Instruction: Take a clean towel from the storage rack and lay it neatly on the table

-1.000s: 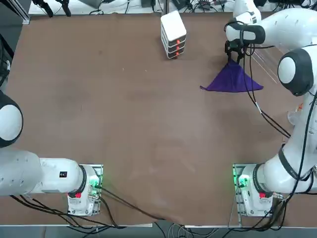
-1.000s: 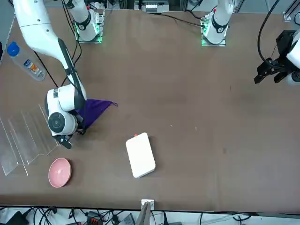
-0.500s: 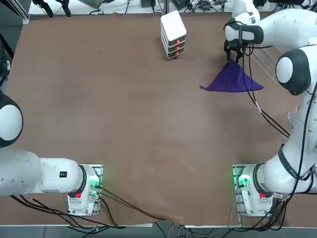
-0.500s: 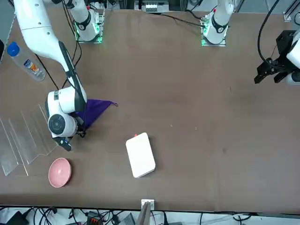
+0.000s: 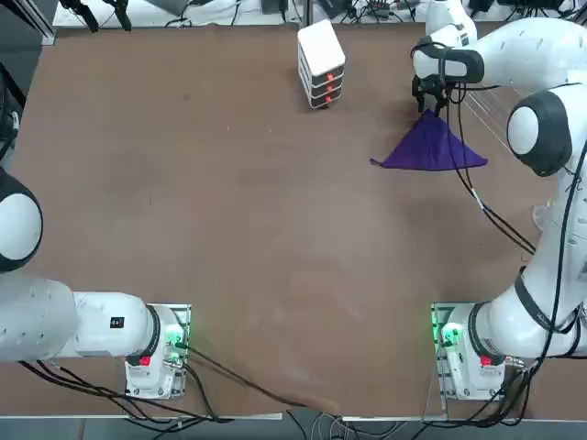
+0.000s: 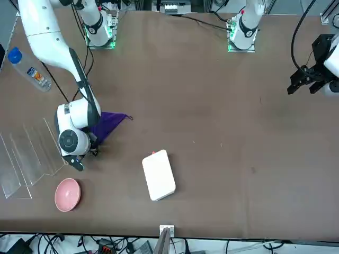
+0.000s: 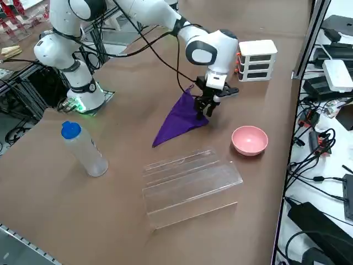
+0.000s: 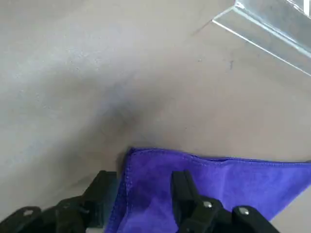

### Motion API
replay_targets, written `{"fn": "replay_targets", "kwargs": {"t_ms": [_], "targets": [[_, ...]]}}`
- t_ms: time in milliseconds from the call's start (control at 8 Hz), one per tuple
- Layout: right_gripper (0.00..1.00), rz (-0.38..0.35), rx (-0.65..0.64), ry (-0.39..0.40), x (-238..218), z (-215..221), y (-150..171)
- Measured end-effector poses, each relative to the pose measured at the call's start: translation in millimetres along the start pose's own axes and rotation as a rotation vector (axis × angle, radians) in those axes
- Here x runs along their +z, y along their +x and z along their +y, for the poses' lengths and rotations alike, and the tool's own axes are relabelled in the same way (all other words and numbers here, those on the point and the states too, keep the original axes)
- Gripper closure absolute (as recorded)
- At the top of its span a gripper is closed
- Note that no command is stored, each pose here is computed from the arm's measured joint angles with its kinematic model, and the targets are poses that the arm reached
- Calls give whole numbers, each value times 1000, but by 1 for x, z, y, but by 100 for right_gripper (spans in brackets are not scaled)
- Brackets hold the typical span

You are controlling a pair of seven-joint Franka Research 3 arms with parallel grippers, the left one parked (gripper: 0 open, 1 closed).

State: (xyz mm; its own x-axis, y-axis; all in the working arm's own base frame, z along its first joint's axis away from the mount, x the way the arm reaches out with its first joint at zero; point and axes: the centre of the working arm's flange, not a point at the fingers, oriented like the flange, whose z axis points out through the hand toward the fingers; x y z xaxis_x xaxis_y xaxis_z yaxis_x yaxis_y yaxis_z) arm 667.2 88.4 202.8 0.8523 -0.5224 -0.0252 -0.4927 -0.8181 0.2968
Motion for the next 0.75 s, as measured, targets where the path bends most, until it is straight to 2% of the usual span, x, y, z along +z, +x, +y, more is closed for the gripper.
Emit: {"fn": "replay_targets", "kwargs": {"t_ms": [750], "targets": [[36, -25, -42, -38, 7, -6, -12]]}}
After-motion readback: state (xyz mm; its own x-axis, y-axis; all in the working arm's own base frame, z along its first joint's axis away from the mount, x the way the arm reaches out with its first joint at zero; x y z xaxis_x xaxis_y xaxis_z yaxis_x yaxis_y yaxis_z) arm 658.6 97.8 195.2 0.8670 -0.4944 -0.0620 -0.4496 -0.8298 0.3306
